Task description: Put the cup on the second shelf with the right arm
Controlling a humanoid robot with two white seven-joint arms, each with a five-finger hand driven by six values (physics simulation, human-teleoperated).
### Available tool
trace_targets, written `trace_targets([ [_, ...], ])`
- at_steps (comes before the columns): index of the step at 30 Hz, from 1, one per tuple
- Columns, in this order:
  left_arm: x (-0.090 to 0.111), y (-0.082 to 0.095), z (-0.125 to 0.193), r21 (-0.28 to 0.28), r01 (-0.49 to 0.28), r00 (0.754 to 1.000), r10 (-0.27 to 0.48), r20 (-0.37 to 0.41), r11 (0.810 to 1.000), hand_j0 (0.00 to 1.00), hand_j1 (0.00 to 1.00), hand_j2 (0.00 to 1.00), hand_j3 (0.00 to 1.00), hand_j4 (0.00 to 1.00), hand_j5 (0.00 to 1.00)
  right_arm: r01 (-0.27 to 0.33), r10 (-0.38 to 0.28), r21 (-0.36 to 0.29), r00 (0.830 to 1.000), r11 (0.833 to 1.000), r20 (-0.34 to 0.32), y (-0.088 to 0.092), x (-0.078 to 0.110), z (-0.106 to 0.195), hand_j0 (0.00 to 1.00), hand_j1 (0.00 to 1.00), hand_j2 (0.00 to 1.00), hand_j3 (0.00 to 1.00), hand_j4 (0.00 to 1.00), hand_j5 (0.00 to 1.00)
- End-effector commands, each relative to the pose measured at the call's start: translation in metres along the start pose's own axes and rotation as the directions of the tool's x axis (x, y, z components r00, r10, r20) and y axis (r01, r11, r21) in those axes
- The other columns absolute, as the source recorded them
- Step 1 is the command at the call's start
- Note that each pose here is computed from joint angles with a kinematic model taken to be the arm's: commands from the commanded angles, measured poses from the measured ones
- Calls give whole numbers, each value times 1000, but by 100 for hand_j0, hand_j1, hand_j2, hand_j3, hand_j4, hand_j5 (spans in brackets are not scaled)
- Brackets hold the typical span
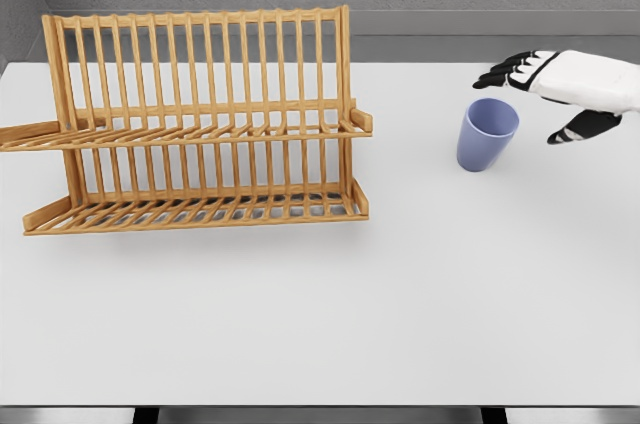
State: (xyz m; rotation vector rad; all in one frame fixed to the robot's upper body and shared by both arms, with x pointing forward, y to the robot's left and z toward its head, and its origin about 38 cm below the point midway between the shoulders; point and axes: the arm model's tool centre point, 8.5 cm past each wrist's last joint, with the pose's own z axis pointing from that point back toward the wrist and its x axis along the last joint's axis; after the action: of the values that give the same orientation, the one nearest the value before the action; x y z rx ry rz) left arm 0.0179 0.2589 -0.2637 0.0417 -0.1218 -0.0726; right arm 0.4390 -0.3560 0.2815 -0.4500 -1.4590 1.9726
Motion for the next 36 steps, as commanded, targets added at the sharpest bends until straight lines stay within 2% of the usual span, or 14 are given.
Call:
trace_targets([
  [1,0,0,0,0,0,1000,0,0,1000,100,100,100,100,100,100,81,-82,110,997,991,9,41,-5,-22,100,100,100,100,100,100],
  [5,0,0,0,0,0,1000,0,0,1000,100,100,100,100,100,100,89,-86,86,996,992,-29,29,-19,-20,100,100,100,100,100,100],
  [6,0,0,0,0,0,1000,0,1,1000,100,100,100,100,100,100,102,-100,72,995,992,-31,27,-23,-27,100,100,100,100,100,100],
  [9,0,0,0,0,0,1000,0,0,1000,100,100,100,100,100,100,120,-116,73,991,990,-60,29,-33,-24,100,100,100,100,100,100],
  [12,0,0,0,0,0,1000,0,0,1000,100,100,100,100,100,100,142,-136,78,987,987,-80,25,-41,-38,100,100,100,100,100,100],
  [14,0,0,0,0,0,1000,0,0,1000,100,100,100,100,100,100,139,-133,88,989,986,-70,25,-39,-45,100,100,100,100,100,100],
  [16,0,0,0,0,0,1000,0,0,1000,100,100,100,100,100,100,144,-138,117,989,983,-58,33,-36,-54,100,100,100,100,100,100],
  [25,0,0,0,0,0,1000,0,0,1000,100,100,100,100,100,100,170,-161,163,985,972,-69,46,-39,-69,100,100,100,100,100,100],
  [29,0,0,0,0,0,1000,0,0,1000,100,100,100,100,100,100,177,-167,168,983,970,-69,50,-39,-72,100,100,100,100,100,100],
  [34,0,0,0,0,0,1000,0,0,1000,100,100,100,100,100,100,175,-165,160,983,971,-75,45,-41,-71,100,100,100,100,100,100],
  [35,0,0,0,0,0,1000,0,0,1000,100,100,100,100,100,100,182,-170,159,982,970,-86,45,-42,-71,98,98,98,98,98,98],
  [36,0,0,0,0,0,1000,0,0,1000,100,100,100,100,100,100,184,-171,158,981,970,-89,44,-42,-71,84,84,84,84,84,84],
])
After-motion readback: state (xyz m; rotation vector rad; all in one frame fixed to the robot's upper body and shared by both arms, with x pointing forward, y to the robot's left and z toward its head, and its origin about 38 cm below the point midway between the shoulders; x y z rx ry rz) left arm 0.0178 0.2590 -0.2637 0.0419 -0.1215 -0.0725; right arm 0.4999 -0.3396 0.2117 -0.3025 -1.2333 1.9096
